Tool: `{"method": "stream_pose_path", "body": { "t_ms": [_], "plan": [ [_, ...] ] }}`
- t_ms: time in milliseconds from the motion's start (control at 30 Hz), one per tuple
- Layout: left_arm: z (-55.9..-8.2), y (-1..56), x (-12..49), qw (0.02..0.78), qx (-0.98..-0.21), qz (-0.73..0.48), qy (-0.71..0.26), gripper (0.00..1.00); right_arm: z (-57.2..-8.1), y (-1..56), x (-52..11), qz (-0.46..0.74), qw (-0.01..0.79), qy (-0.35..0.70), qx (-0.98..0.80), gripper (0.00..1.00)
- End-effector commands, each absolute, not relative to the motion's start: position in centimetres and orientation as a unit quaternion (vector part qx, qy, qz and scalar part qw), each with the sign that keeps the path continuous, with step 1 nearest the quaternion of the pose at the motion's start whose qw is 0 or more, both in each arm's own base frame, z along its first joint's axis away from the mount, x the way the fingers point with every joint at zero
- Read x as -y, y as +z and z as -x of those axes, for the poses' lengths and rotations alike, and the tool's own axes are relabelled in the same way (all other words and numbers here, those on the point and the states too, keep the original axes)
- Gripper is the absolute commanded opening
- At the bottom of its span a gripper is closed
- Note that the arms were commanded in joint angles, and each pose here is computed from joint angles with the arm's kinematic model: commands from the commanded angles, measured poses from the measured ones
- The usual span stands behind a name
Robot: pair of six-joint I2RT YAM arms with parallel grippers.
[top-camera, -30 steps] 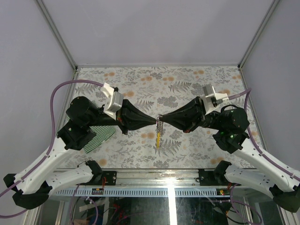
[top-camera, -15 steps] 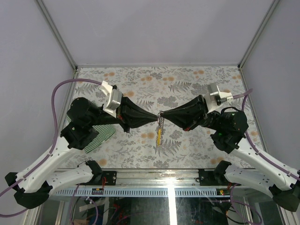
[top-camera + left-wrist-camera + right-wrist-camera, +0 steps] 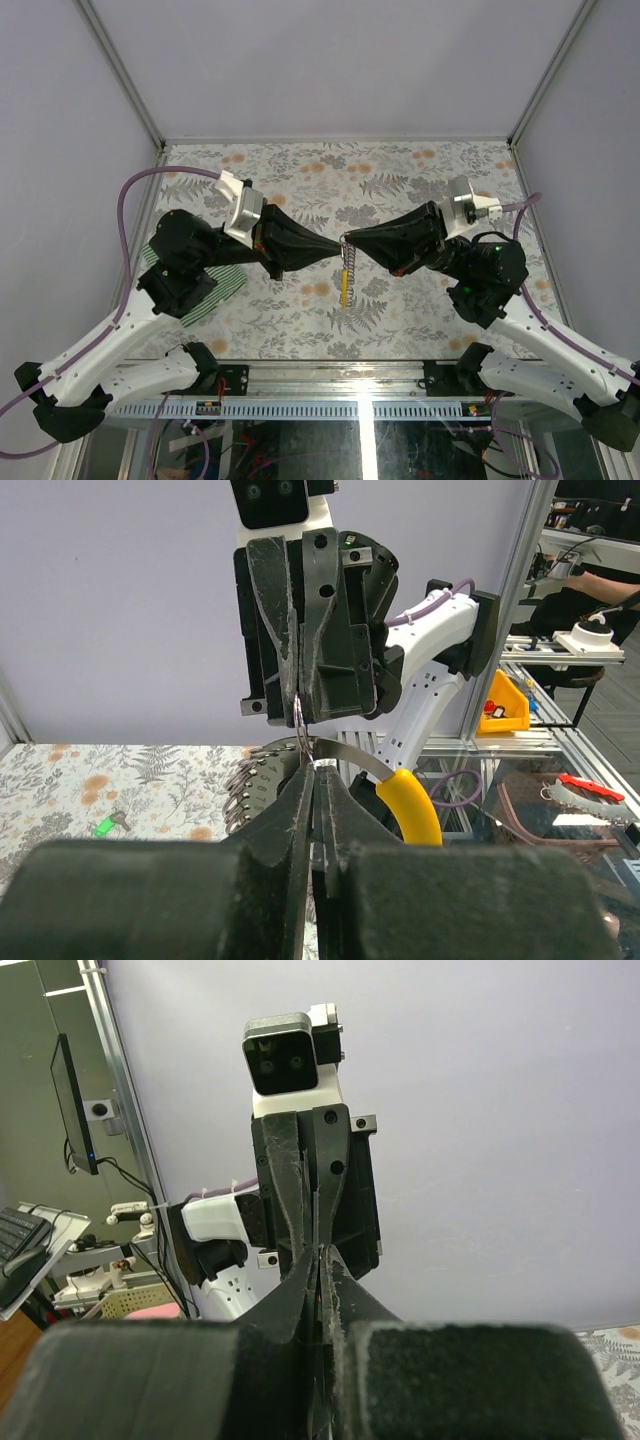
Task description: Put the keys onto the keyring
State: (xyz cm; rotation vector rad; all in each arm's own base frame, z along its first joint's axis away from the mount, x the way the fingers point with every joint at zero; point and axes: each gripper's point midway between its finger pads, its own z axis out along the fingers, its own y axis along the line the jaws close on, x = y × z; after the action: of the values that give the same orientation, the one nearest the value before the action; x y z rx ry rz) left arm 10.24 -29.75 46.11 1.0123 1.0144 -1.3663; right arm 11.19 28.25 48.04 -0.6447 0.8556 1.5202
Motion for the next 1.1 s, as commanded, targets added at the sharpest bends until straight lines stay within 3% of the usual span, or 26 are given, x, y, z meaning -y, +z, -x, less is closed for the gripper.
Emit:
{"method": "stream_pose_path", "body": {
  "t_ms": [0,100,333,433,1067],
  "plan": [
    [-9.6,45.0,30.3,0.526,-0.435,-0.431,-0.591,0.00,-10.4,53.4,-25.2,0.232,0.660,0.657,-0.283,0.00],
    [-9.7,45.1,30.1,0.529,-0.437,-0.428,-0.588,0.00,-10.1,53.1,-25.6,0.251,0.655,0.652,-0.289,0.00],
    [-9.6,45.7,29.7,0.536,-0.434,-0.427,-0.585,0.21,-8.7,53.0,-25.8,0.296,0.649,0.644,-0.276,0.00],
    [-9.4,46.3,29.6,0.540,-0.430,-0.424,-0.587,0.25,-8.0,53.0,-26.1,0.325,0.643,0.639,-0.269,0.00],
    [-8.1,48.9,28.7,0.550,-0.387,-0.401,-0.621,0.32,-7.5,51.9,-26.8,0.377,0.635,0.614,-0.279,0.00]
  ]
}}
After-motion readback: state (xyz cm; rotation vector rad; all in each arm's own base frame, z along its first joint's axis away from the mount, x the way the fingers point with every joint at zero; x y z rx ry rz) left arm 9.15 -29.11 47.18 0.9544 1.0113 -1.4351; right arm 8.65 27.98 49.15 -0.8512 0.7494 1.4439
